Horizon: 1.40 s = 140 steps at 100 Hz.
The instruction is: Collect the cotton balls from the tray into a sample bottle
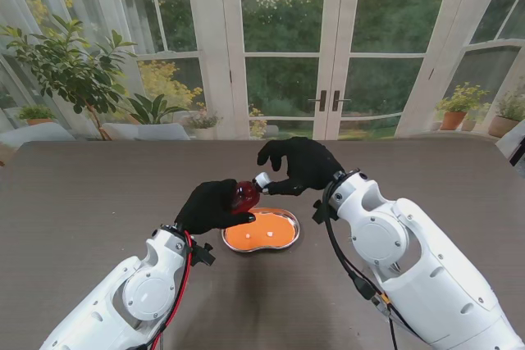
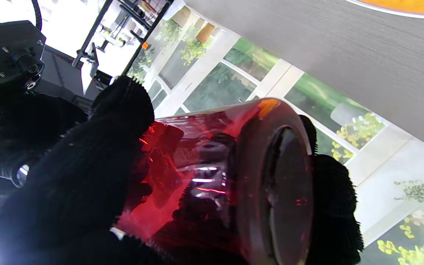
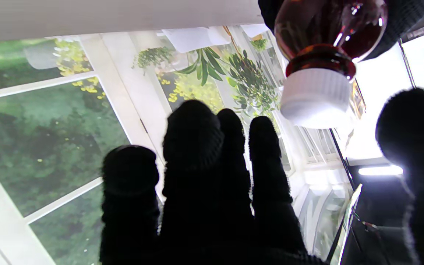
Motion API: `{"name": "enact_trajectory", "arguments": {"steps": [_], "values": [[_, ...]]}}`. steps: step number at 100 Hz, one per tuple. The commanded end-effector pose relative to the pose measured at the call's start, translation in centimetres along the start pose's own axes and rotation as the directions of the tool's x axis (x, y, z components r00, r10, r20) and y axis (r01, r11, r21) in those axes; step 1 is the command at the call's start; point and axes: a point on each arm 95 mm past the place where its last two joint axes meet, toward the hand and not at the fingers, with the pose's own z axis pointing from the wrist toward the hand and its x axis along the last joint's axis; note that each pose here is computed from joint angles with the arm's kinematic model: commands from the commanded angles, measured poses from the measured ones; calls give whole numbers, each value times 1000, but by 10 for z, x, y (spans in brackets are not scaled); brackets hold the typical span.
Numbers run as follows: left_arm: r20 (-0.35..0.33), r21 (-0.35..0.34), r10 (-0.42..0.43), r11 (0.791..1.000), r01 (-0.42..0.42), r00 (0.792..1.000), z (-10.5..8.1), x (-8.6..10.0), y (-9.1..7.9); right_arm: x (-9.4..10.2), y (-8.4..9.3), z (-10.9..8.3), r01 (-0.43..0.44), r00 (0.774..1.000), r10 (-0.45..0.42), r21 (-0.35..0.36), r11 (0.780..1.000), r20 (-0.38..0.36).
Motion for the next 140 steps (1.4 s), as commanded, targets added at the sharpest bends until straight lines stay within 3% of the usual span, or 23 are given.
{"name": "enact_trajectory", "arguments": {"steps": [1,36,84,113,140], "values": [[-3,-16,-4,1000,4,1000,1,2,2,2,-1,-1,10,1000,-10,27,1000,9],[-3,-17,-5,1000,5,1000,2,2,2,3,-3,1,52,998,-53,43,998,27],[-1,-18,-4,1000,4,1000,1,2,2,6,-6,2,9,999,-8,16,1000,-34],[0,-20,-5,1000,5,1000,1,2,2,6,-7,4,32,997,-34,-22,999,-68],[1,-20,-4,1000,4,1000,0,1,2,3,-2,1,47,998,-47,-4,999,-42]]}}
